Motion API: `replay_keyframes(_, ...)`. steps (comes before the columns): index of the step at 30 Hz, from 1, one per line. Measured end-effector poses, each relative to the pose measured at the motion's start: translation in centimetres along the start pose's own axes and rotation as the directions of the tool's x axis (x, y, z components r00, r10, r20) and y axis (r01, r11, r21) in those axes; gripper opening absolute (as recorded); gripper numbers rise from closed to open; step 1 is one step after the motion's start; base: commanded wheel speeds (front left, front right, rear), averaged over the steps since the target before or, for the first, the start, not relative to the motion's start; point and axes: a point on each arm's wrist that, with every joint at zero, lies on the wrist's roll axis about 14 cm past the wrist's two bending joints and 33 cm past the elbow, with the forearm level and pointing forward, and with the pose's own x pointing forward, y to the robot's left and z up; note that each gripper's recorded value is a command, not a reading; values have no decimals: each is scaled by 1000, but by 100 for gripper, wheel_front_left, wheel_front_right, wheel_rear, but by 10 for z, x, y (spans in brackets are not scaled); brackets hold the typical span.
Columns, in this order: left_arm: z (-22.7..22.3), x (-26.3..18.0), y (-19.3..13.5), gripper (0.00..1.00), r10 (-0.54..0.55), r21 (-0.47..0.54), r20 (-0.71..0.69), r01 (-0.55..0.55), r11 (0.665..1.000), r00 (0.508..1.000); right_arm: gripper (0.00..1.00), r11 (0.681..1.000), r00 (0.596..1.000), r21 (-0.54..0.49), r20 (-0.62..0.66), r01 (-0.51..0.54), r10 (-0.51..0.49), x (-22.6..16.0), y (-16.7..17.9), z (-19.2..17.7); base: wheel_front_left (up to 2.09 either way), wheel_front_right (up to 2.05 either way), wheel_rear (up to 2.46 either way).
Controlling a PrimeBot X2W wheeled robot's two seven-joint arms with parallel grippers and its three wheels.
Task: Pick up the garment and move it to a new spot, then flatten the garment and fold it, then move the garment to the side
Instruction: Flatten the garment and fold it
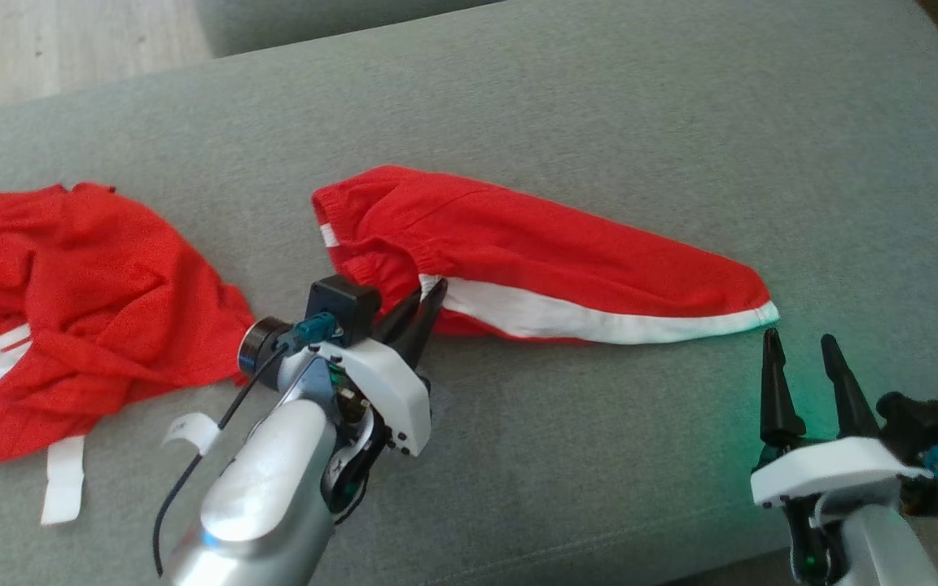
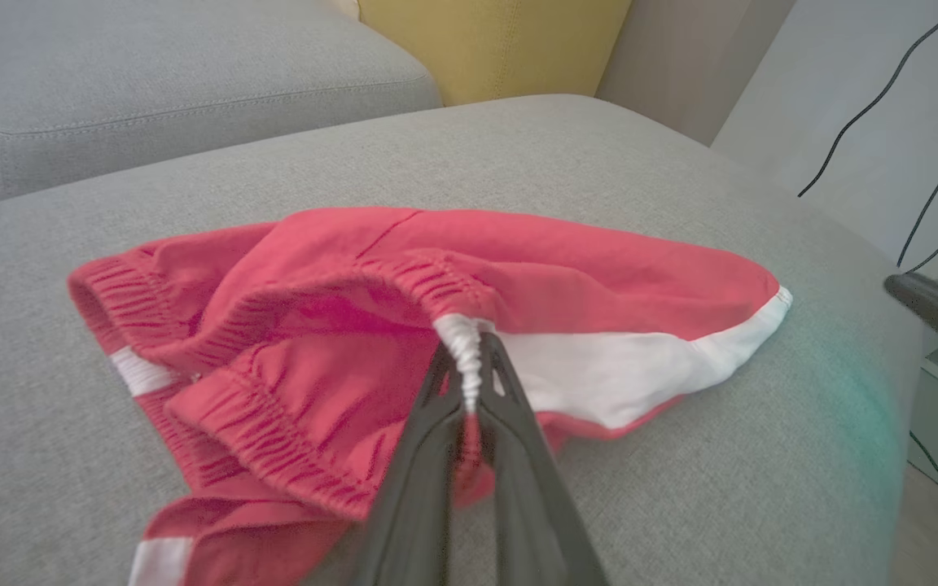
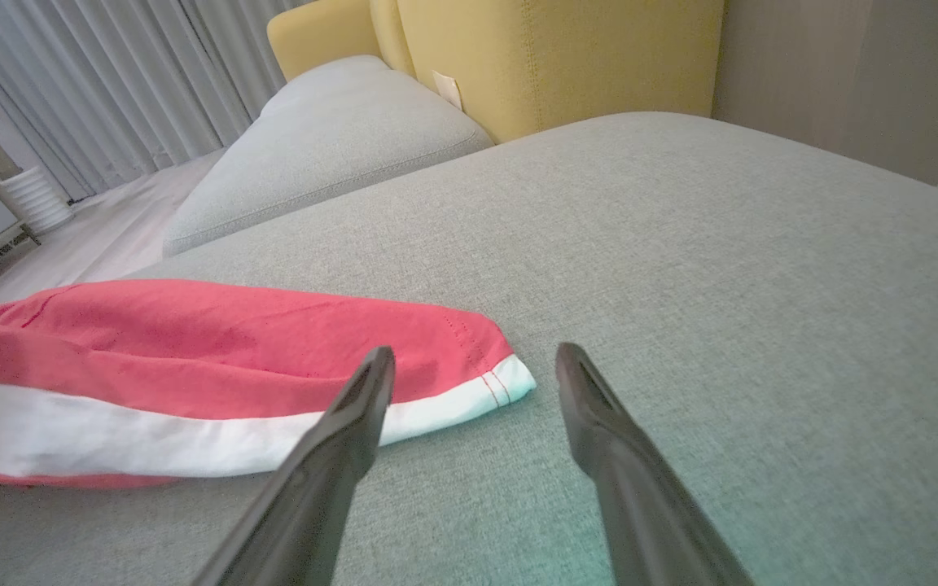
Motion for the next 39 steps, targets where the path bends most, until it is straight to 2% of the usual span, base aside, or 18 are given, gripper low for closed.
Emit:
replay_keyframes(9, 11, -10, 5, 0, 16, -2, 47, -16, 1000, 999, 100, 1000, 995, -17, -98, 25, -27, 28, -5, -19, 0, 0, 0)
replay_keyframes(18, 13, -17, 0, 0, 17, -10, 62, -16, 1000, 998, 100, 999, 970, -13, -239, 53, -54, 34, -9, -51, 0, 0, 0)
replay_keyframes(28, 11, -18, -2, 0, 10, 4, 56, -10, 1000, 998, 100, 999, 966, -7, -258, 36, -37, 40, -1, -54, 0, 0, 0)
replay_keyframes(29, 11, -18, -2, 0, 10, 4, 56, -10, 1000, 998, 55, 999, 966, -7, -258, 36, -37, 40, -1, -54, 0, 0, 0)
replay_keyframes(30, 10, -19, 0, 0, 16, 8, 52, -17, 1000, 998, 0, 1000, 965, -3, -259, 26, -25, 42, 3, -54, 0, 0, 0)
replay_keyframes(35, 11, -22, 3, 0, 25, 21, 53, -26, 999, 998, 0, 1000, 971, 15, -239, 2, 2, 45, 13, -48, 0, 0, 0)
replay_keyframes(39, 21, -25, 4, 0, 26, 42, 81, -30, 999, 996, 0, 998, 988, 47, -151, -28, 35, 52, 24, -22, 0, 0, 0)
